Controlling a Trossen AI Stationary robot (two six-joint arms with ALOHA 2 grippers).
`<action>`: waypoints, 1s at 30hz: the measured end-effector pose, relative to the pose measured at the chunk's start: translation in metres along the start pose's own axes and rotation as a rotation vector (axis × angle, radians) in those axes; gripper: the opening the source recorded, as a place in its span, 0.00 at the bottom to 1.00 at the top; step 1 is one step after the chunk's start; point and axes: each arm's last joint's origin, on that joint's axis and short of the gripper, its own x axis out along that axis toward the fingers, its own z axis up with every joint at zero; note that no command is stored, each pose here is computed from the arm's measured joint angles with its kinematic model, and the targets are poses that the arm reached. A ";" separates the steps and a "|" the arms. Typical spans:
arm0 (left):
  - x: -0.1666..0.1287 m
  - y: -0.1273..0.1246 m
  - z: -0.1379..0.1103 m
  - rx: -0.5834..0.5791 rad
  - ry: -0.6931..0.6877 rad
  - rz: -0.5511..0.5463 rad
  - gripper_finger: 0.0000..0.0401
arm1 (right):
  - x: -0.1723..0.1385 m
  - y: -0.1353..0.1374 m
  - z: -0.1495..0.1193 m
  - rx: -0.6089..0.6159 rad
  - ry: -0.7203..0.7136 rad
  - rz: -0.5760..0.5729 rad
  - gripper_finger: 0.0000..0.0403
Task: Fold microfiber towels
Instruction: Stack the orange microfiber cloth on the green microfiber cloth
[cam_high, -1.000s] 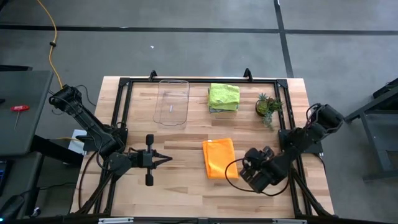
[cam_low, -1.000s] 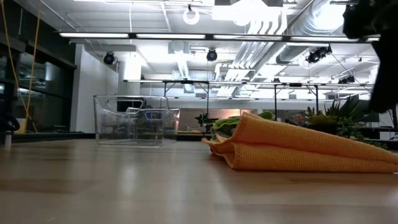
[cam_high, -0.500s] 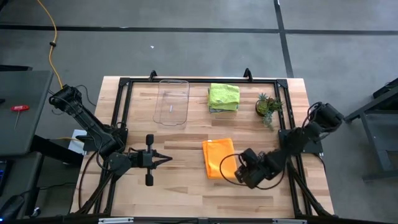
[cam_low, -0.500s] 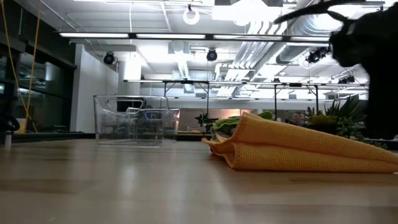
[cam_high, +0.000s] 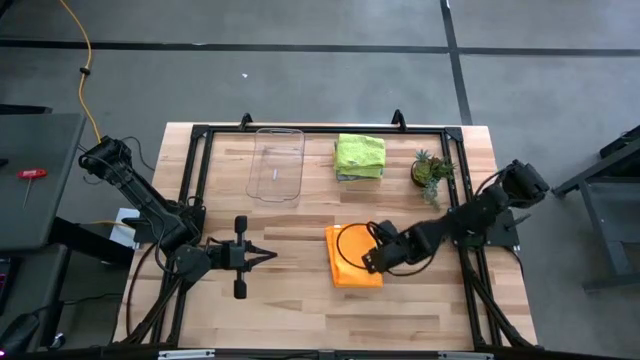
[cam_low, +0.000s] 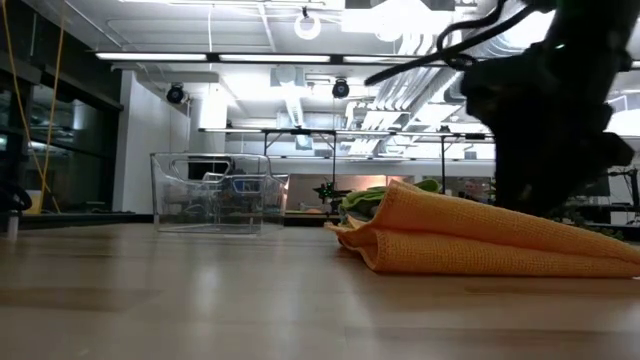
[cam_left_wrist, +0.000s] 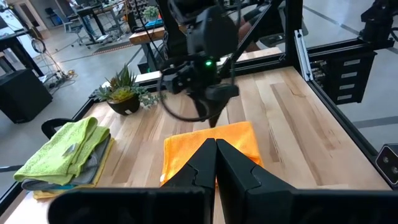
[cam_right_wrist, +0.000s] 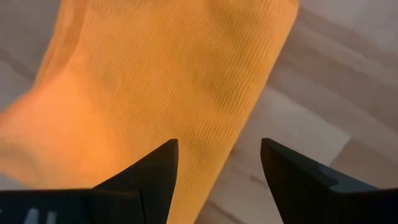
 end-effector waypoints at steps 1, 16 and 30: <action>0.000 0.000 0.000 0.000 0.000 0.000 0.00 | 0.001 -0.001 0.003 0.010 0.001 -0.003 0.55; 0.000 0.000 0.000 -0.026 -0.001 0.000 0.00 | 0.027 0.003 0.012 0.093 0.106 0.001 0.55; 0.000 0.000 0.000 -0.027 0.000 -0.002 0.00 | 0.037 0.004 0.009 0.114 0.120 -0.023 0.54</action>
